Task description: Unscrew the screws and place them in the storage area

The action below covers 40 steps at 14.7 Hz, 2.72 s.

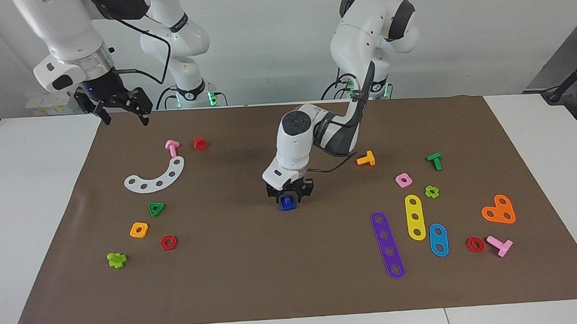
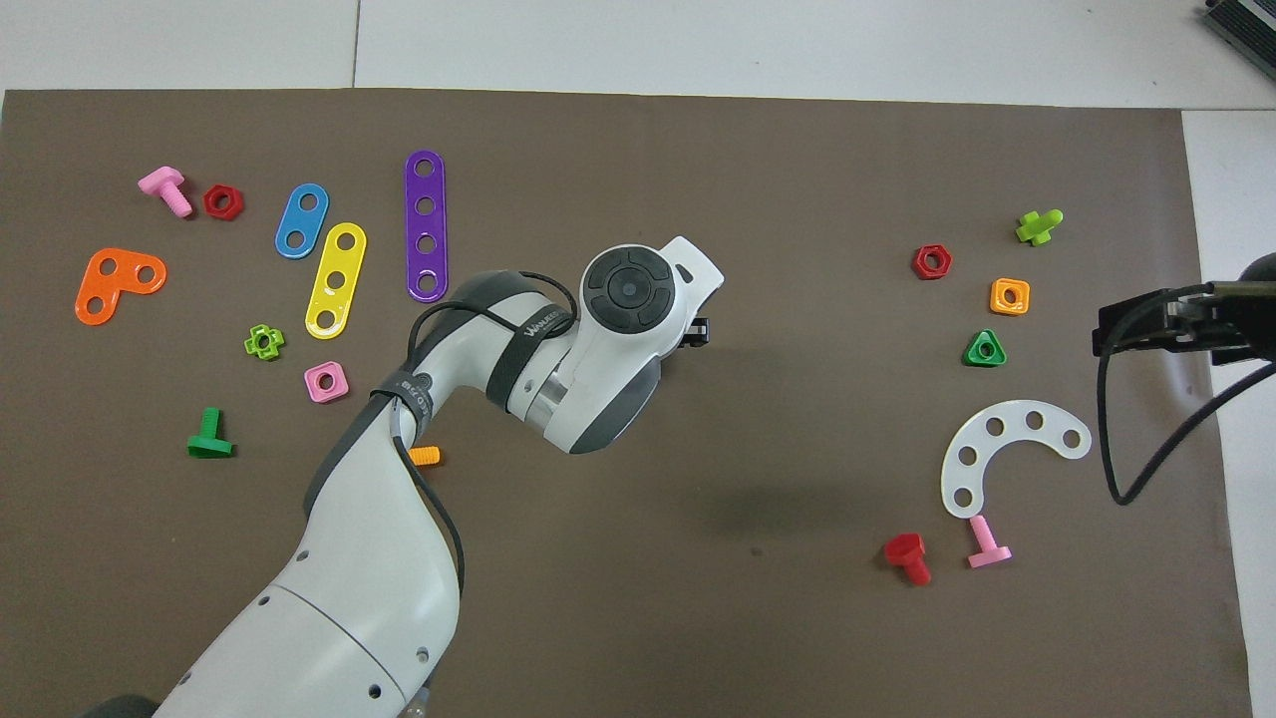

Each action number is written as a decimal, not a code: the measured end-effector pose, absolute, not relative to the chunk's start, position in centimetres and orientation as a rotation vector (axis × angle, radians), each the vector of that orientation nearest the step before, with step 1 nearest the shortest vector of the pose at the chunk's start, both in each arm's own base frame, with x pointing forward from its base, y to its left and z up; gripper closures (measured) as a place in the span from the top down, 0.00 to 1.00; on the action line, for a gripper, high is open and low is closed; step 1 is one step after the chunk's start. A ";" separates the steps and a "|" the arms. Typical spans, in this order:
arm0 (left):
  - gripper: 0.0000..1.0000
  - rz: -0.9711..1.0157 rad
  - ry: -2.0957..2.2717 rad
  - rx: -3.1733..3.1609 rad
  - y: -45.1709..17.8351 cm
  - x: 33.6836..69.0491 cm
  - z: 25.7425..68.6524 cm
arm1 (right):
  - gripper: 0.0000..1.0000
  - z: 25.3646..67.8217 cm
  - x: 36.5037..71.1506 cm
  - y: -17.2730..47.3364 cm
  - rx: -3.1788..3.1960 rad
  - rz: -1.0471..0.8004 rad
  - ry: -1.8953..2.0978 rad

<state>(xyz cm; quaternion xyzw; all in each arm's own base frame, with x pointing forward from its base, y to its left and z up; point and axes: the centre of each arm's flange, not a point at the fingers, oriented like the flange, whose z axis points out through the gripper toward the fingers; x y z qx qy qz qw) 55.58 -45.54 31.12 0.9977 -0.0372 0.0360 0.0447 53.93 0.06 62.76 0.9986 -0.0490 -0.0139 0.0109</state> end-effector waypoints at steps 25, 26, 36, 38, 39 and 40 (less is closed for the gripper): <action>0.48 0.066 -0.059 3.073 -46.1 56.8 35.0 | 1.00 62.1 53.9 0.0 3.115 -0.066 -0.155; 0.48 0.060 -0.042 3.072 -46.0 57.0 35.8 | 1.00 62.1 53.9 0.0 3.115 -0.066 -0.155; 0.48 -0.010 0.055 3.112 -33.1 64.6 38.5 | 1.00 62.0 53.9 0.0 3.114 -0.068 -0.156; 0.48 -0.073 -0.047 3.132 -27.7 65.2 37.2 | 1.00 62.0 53.9 0.0 3.115 -0.066 -0.155; 0.48 -0.101 -0.097 3.136 -25.3 65.2 36.9 | 1.00 62.1 53.9 0.0 3.115 -0.062 -0.155; 0.48 -0.127 -0.147 3.137 -23.0 64.9 36.7 | 1.00 62.1 54.0 0.0 3.115 -0.057 -0.155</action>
